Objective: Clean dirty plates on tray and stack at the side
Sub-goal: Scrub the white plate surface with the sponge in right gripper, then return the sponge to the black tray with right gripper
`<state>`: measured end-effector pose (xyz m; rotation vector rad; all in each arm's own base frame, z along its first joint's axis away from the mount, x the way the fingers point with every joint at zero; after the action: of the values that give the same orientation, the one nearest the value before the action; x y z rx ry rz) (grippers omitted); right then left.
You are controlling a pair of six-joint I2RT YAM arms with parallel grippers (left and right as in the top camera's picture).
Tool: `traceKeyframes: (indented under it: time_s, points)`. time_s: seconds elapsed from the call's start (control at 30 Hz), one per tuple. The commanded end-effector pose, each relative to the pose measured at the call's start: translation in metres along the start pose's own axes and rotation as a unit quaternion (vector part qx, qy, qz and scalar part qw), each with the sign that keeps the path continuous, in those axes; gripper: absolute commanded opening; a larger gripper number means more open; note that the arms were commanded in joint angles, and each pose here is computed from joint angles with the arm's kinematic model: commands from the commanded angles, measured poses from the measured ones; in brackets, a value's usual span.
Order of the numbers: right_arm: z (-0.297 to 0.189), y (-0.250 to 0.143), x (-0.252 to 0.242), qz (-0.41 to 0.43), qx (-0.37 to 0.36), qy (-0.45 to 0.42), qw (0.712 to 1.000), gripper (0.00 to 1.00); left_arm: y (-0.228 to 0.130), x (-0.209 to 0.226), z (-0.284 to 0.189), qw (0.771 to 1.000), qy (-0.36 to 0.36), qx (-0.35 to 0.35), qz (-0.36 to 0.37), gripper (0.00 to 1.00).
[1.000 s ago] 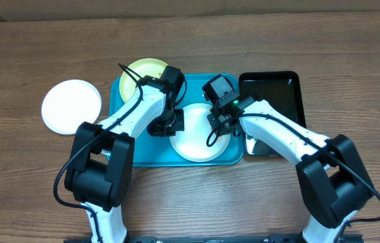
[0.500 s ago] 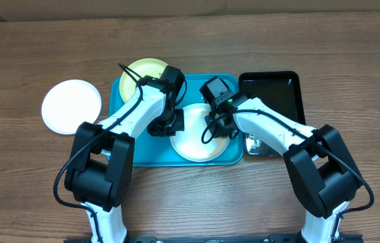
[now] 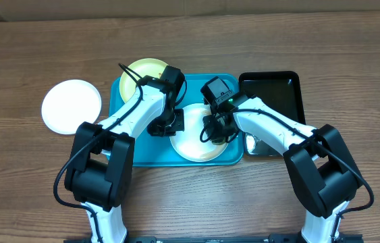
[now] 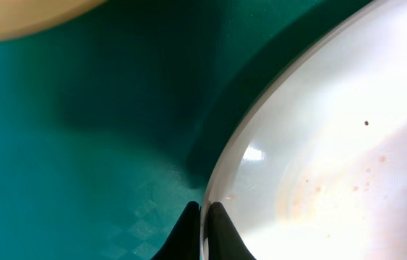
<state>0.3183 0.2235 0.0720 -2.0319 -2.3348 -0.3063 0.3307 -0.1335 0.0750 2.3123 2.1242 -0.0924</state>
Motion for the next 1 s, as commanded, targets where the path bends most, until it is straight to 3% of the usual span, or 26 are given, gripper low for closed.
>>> traceKeyframes:
  time_s: [0.0, 0.53, 0.73, 0.97]
  points:
    - [0.011, -0.006, 0.006, 0.01, 0.028, 0.019, 0.999, 0.04, -0.003, -0.005, -0.003, 1.0, -0.005, -0.004, 0.0, 0.04]
    - [0.01, 0.0, 0.018, 0.016, 0.019, 0.066, 0.998, 0.04, -0.003, -0.005, -0.003, 1.0, -0.005, -0.004, 0.0, 0.04]
    - [-0.007, 0.011, 0.03, 0.022, 0.033, 0.164, 0.986, 0.04, -0.003, -0.005, -0.003, 1.0, -0.005, -0.004, 0.0, 0.04]
    - [-0.059, 0.031, 0.022, 0.025, 0.034, 0.33, 0.943, 0.04, -0.003, -0.005, -0.003, 1.0, -0.005, -0.004, 0.0, 0.04]
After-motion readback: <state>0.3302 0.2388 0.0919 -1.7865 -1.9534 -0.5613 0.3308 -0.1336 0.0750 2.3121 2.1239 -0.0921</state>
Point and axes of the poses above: each gripper's point midway between its finger pads, its own z axis out along the fingers, its own x axis along the line the jaws close on, y = z × x, the point moved 6 cm from there along -z, back along the fingers, and after that the axes turned 8 degrees about z, right-handed, at the moved point
